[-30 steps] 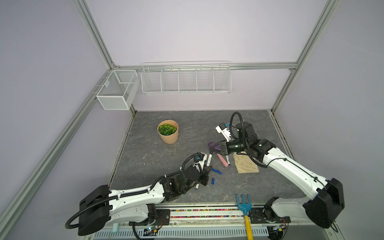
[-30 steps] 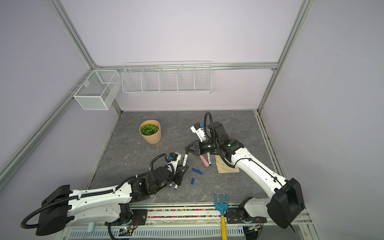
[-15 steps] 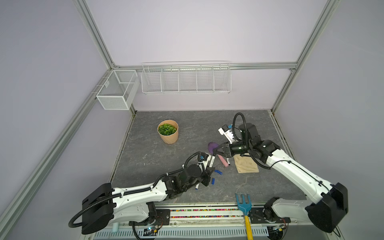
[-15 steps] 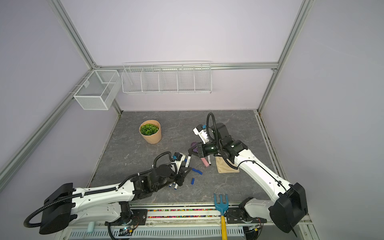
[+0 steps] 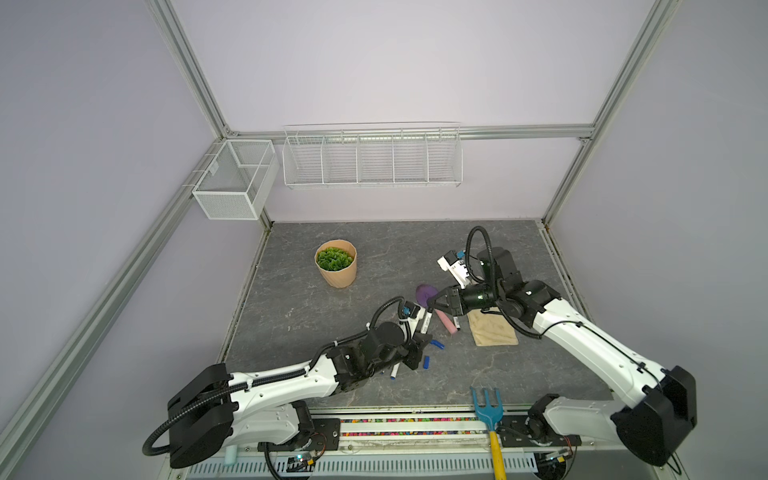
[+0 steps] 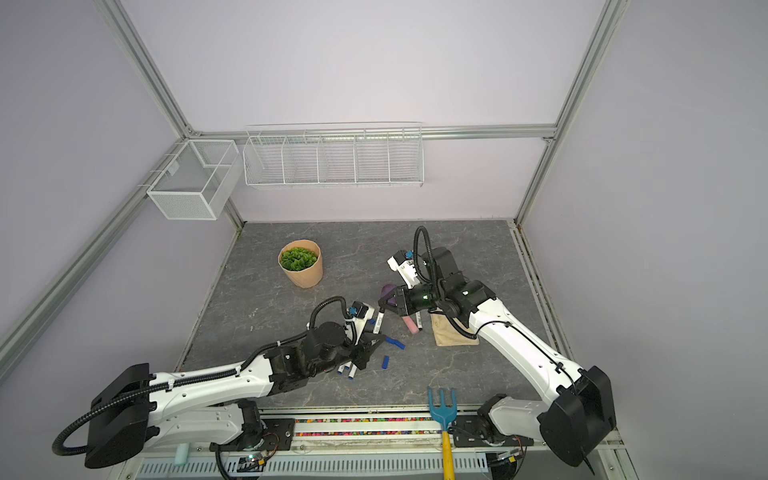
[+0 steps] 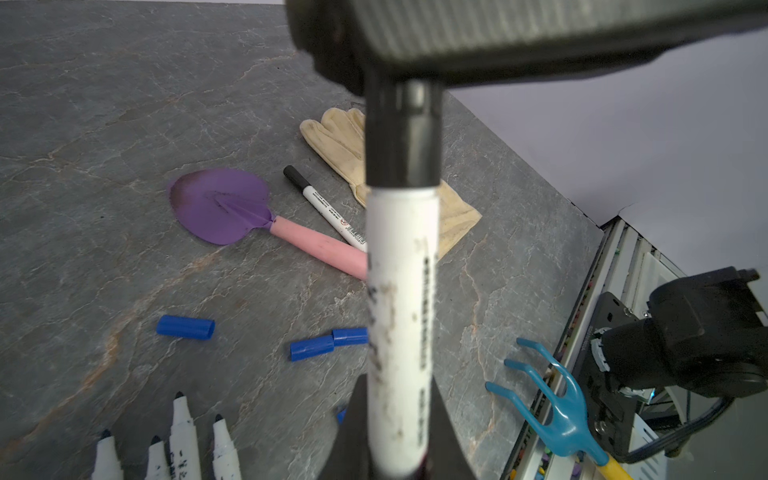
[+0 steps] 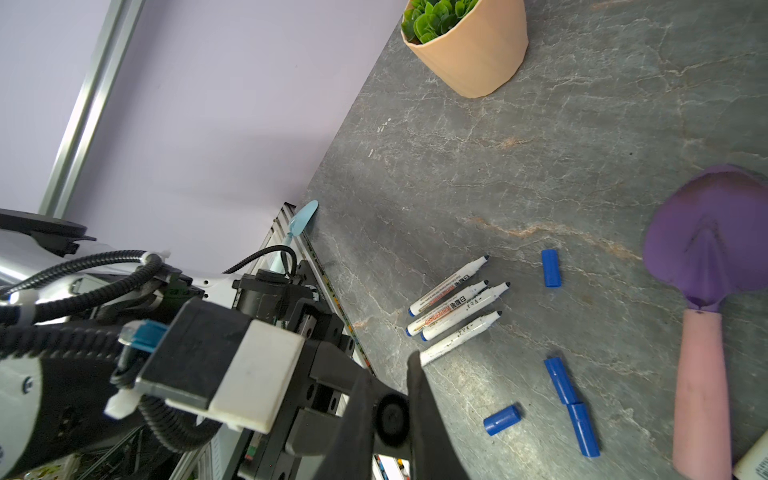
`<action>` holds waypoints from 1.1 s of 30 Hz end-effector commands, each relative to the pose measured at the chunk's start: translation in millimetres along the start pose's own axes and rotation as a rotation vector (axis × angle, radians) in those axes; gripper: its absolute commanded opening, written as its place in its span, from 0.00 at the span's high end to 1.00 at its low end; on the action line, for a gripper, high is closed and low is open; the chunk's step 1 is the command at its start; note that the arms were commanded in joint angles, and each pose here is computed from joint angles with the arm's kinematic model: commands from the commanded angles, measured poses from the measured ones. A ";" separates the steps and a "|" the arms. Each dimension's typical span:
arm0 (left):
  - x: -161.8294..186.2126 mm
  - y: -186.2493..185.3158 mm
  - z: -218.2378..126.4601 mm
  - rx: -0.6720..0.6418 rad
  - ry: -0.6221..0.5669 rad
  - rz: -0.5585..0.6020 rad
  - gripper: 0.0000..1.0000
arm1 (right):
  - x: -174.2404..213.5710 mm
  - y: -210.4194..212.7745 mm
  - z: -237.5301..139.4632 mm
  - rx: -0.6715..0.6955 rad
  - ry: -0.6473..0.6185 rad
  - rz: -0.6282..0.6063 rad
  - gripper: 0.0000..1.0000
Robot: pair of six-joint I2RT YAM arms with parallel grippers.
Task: Insert the pens into the pen caps
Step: 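Grasp the capped marker with the right gripper while the left gripper releases it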
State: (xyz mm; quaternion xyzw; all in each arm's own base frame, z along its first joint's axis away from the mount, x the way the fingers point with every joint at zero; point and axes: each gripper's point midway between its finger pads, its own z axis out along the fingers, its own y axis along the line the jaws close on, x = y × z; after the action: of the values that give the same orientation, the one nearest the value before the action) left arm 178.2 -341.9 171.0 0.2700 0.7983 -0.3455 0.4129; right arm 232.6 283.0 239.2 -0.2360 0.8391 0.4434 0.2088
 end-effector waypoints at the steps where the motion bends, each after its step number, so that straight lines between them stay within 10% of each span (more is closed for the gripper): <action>1: -166.8 -15.8 -34.1 0.034 -0.530 -0.105 1.00 | 110.0 10.4 15.5 -0.063 0.415 0.176 0.93; 14: -252.9 -0.6 -82.8 0.086 -0.762 -0.137 1.00 | 129.2 -35.7 22.0 0.036 0.475 0.312 0.93; 26: -153.2 -11.3 -32.6 0.090 -0.464 -0.148 1.00 | 63.5 -28.3 11.8 -0.033 0.239 0.300 0.90; 33: -110.5 -3.9 -6.4 0.082 -0.376 -0.197 1.00 | 24.1 -15.7 1.8 -0.016 0.119 0.235 0.70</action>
State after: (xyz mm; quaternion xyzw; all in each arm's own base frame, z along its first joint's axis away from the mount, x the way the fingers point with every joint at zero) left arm 205.0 -354.7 196.6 0.2119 0.7905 -0.3985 0.4140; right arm 248.2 279.1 234.6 -0.1905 0.8410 0.4741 0.1779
